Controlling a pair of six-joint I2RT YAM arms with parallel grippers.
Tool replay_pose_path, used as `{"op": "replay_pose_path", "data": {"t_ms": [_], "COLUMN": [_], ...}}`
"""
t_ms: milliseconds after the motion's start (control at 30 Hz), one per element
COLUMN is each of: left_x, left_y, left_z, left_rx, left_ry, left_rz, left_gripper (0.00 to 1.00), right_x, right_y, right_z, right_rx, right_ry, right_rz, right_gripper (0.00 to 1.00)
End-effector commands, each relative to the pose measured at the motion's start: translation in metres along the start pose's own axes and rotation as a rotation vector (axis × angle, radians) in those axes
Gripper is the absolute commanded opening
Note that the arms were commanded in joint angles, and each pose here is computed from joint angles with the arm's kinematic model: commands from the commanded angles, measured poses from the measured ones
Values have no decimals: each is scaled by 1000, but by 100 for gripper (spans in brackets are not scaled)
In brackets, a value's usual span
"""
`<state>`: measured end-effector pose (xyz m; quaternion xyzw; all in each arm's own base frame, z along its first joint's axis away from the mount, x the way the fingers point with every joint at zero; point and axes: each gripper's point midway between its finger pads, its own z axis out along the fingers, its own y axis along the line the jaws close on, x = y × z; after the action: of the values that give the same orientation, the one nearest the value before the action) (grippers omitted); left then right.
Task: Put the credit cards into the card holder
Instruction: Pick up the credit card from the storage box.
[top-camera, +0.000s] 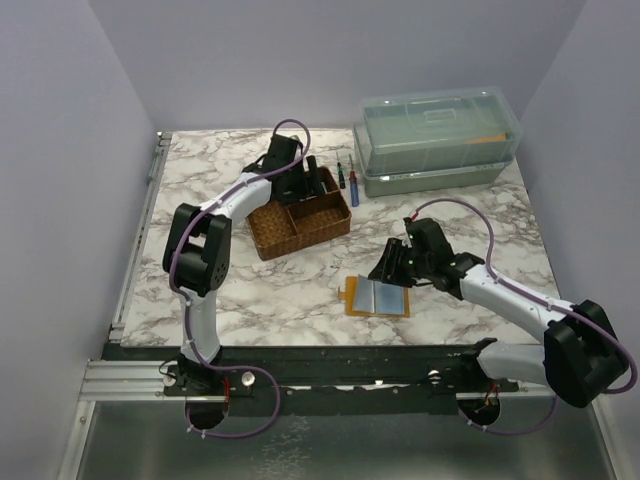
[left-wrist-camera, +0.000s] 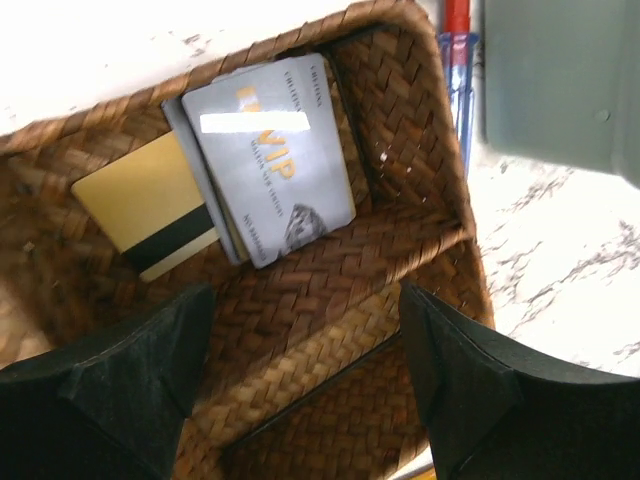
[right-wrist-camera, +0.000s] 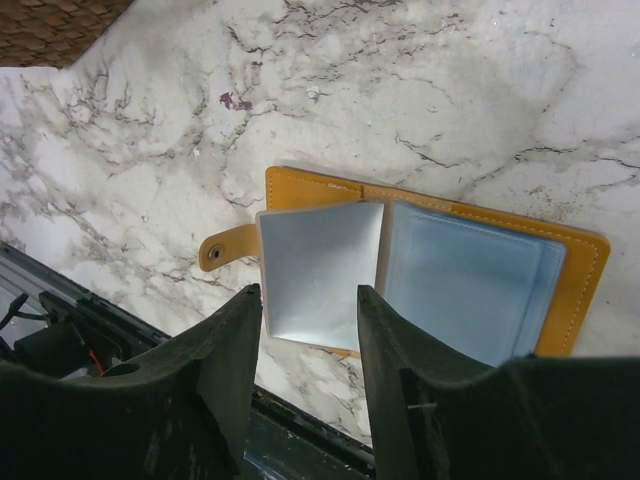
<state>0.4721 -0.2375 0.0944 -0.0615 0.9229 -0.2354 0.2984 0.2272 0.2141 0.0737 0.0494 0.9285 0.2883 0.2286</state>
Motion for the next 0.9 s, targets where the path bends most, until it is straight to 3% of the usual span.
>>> {"op": "replay_pose_path", "data": {"t_ms": [0, 200, 300, 500, 633, 867], "left_x": [-6, 17, 38, 75, 78, 99], "left_y": [5, 21, 28, 40, 60, 89], "left_z": [-48, -84, -94, -87, -70, -58], "left_rx": [-54, -92, -90, -79, -164, -321], "left_ry": [-35, -18, 23, 139, 151, 171], "left_rz": [84, 105, 105, 93, 98, 21], "left_gripper": [82, 87, 87, 86, 79, 57], "right_x": [-8, -6, -7, -21, -28, -41], "right_y": [5, 4, 3, 6, 6, 4], "right_z": [-10, -15, -20, -20, -16, -16], "right_rx": [-13, -9, -11, 21, 58, 118], "right_ry": [-32, -32, -54, -60, -46, -38], "right_rz": [-17, -26, -42, -98, -125, -204], "right_gripper": [48, 49, 54, 61, 61, 61]}}
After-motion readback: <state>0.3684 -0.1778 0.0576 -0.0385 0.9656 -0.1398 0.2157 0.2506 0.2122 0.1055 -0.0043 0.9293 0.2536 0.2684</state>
